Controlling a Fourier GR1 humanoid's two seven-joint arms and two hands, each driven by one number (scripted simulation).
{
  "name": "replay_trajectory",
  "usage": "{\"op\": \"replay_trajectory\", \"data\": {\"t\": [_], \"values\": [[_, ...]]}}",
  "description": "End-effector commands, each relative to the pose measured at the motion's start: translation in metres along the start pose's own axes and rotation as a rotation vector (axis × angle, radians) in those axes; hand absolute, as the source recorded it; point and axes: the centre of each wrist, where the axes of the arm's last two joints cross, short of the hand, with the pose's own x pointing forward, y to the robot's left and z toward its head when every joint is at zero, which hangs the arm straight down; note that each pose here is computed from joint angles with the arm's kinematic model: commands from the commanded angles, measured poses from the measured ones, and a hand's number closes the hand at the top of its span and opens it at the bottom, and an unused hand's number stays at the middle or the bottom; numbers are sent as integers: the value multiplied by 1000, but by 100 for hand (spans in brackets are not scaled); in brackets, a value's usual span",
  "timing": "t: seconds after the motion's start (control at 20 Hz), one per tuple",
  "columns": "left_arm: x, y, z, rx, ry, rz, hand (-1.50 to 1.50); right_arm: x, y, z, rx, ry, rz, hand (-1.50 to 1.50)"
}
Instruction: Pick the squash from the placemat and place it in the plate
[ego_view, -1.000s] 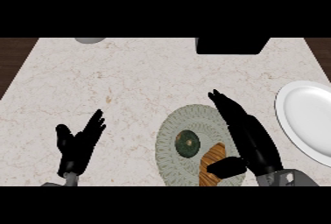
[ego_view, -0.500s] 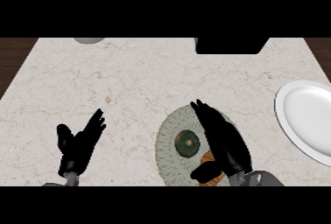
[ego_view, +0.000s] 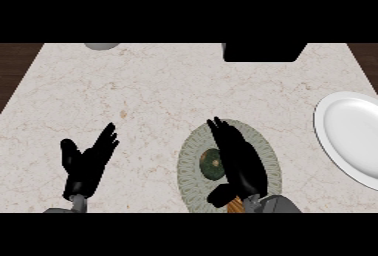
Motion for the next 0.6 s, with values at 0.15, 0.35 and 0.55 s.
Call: {"op": "replay_trajectory", "data": {"t": [0.15, 0.35, 0.55], "values": [[-13, -1, -9, -17, 7, -7, 0, -6, 13, 1, -10, 48, 80, -150], [2, -7, 1, 13, -19, -18, 0, -25, 25, -21, 18, 61, 76, -150], [-9, 8, 11, -6, 2, 14, 0, -17, 22, -14, 41, 54, 80, -150]]}}
